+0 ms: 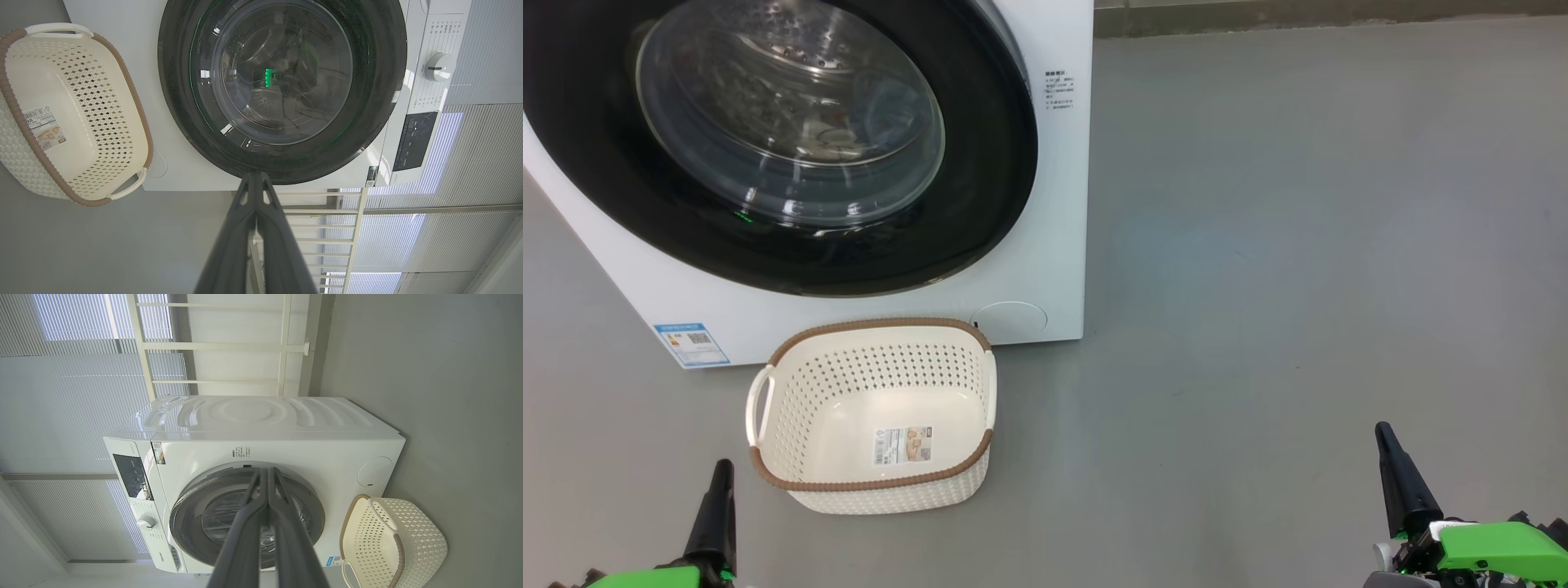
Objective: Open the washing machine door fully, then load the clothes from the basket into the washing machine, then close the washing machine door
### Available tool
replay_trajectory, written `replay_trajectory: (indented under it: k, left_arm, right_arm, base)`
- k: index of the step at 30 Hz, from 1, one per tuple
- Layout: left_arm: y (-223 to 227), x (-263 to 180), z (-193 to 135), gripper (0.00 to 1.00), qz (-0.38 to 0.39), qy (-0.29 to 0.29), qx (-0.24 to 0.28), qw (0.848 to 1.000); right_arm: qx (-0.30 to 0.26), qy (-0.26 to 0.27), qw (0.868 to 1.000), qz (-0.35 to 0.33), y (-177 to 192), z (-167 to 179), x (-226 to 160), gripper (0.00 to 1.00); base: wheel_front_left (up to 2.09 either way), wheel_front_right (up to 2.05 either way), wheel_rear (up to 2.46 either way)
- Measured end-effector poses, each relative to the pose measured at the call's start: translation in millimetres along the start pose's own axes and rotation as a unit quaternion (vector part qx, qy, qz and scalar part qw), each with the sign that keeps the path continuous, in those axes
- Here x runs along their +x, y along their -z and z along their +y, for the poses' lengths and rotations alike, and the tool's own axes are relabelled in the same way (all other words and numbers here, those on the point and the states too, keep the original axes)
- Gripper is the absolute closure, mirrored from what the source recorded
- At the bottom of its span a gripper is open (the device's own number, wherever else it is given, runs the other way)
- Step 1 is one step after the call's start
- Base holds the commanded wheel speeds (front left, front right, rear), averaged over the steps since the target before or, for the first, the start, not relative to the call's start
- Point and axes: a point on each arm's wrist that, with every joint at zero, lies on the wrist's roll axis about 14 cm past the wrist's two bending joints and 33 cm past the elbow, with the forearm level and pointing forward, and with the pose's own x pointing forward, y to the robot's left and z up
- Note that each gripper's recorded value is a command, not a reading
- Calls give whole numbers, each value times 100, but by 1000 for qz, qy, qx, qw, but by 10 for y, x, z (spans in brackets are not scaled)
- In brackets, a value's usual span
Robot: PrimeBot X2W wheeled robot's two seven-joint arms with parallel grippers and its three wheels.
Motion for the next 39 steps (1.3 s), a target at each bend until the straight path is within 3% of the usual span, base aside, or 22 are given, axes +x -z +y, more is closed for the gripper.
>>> replay_trajectory:
  k: [39]
  left_arm:
    - [-2, 0, 0, 100, -1, 0, -1, 1000]
  right_arm:
    - [0, 0, 1000, 0, 0, 0, 0, 100]
  base:
    - [0, 0, 0]
